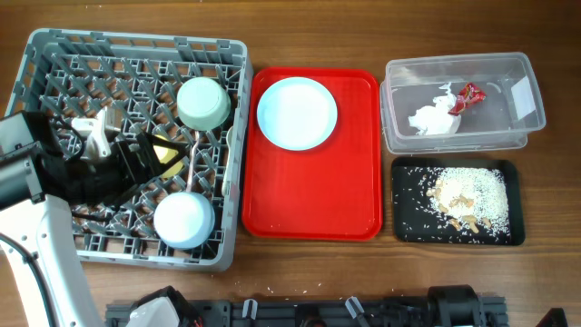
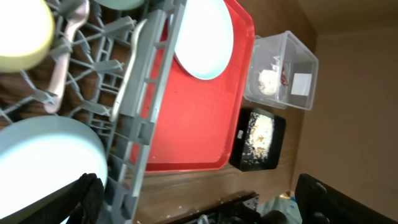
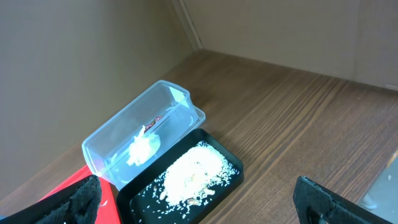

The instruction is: Sort waste into correct bins and load items into the dishwasher rack

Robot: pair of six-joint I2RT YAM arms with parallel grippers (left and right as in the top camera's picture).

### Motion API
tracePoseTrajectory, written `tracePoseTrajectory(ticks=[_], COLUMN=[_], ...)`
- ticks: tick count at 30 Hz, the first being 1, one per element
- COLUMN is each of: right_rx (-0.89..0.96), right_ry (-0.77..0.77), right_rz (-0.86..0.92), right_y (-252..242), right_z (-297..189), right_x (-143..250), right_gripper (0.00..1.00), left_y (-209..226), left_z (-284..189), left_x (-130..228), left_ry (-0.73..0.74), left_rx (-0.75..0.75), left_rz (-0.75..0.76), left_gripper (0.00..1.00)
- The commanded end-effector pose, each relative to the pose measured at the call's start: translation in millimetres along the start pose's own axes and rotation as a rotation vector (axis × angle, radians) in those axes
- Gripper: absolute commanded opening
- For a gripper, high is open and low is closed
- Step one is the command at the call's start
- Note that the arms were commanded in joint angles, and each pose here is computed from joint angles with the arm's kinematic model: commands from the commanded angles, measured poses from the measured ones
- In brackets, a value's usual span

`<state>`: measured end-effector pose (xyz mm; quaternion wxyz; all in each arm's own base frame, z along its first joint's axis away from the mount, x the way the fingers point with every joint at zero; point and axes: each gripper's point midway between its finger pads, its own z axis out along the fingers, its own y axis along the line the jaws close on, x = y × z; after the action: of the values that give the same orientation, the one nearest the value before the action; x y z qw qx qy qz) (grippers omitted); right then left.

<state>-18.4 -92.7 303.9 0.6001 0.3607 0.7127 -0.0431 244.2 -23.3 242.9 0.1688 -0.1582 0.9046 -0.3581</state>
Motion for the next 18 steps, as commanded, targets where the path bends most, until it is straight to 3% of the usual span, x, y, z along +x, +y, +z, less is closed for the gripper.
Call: tracePoseTrajectory(ticks=[1, 4, 6, 11, 14, 18], right_rx=[0.013, 0.013, 0.013, 0.013, 0.013, 0.013], right_ry=[-0.007, -0.007, -0.007, -0.007, -0.007, -0.007], right_rz=[0.000, 0.000, 0.000, 0.000, -0.001, 0.000], right_y=[-2, -2, -2, -2, -2, -2], right_z=[1, 1, 1, 1, 0, 0], right_x=[-1, -1, -1, -1, -1, -1], right_gripper=[1.00, 1.00, 1.00, 1.00, 1.00, 1.00], left_y=[-12, -31, -39, -124, -146, -122], left_z=[11, 34, 55, 143, 214, 318], left_x=[12, 13, -2, -9, 4, 15], left_ry=[0.056, 0.084, 0.008, -0.194, -0.240, -0.229], left_rx=[0.019, -0.006, -0.119, -0.193, -0.243, -0.317], left_rz=[-0.006, 0.083, 0.095, 0.472, 0.601, 0.656], left_gripper=[0.49, 0.50, 0.37, 0.31, 0.37, 0.45])
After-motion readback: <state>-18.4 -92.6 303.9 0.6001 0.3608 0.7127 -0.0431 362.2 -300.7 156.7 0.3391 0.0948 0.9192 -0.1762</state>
